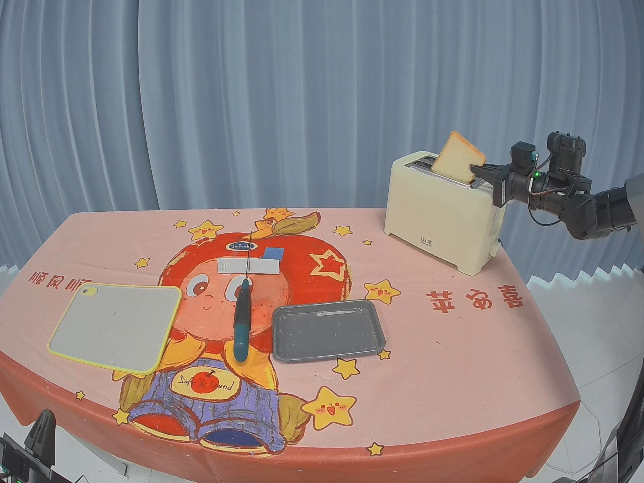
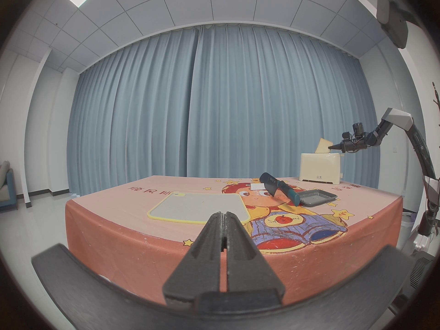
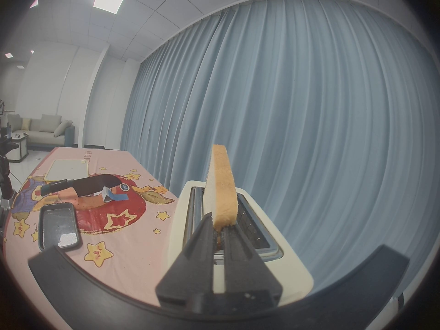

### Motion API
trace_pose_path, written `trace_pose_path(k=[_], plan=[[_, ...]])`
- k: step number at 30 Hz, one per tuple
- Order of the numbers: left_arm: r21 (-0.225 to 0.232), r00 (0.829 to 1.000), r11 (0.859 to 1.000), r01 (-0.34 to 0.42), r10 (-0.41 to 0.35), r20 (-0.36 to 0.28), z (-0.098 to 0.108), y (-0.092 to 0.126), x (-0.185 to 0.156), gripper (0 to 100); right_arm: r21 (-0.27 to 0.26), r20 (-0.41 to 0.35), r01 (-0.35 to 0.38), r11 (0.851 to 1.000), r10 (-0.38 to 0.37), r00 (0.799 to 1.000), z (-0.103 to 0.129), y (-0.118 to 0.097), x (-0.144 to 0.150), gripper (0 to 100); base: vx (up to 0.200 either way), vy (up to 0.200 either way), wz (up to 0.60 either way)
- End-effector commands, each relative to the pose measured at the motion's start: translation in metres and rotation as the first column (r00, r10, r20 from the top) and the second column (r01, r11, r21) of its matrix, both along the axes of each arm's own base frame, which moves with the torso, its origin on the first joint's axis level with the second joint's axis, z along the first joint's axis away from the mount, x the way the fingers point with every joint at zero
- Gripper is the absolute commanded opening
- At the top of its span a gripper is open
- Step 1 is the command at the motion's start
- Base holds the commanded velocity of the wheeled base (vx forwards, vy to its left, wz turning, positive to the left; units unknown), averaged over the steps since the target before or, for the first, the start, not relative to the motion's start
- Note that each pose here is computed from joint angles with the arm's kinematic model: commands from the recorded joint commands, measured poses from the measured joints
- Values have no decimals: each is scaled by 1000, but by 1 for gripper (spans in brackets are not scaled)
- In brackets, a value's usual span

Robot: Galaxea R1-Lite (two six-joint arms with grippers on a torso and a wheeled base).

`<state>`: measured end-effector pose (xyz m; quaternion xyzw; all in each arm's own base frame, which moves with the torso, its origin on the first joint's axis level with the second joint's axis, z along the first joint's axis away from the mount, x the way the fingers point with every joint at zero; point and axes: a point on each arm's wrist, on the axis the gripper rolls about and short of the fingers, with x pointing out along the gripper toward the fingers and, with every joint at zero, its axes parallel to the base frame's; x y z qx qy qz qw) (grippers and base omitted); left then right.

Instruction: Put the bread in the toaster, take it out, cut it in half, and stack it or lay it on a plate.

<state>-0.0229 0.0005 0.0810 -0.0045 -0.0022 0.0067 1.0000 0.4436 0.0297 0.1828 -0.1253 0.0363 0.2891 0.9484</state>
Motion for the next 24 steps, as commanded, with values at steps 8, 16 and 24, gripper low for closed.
trace_pose_path(k=[8,16,24], plan=[[0,1000,1000,0,0,-17,-5,0,1,0,-23,-30,-3,1000,3,1000,2,5,0,0,0,0,0],[0,1000,1000,0,0,-17,-5,0,1,0,-34,-69,24,999,-26,997,8,9,1,0,0,0,0],[0,1000,1000,0,0,-17,-5,0,1,0,-35,-73,21,999,-23,997,8,11,1,0,0,0,0]])
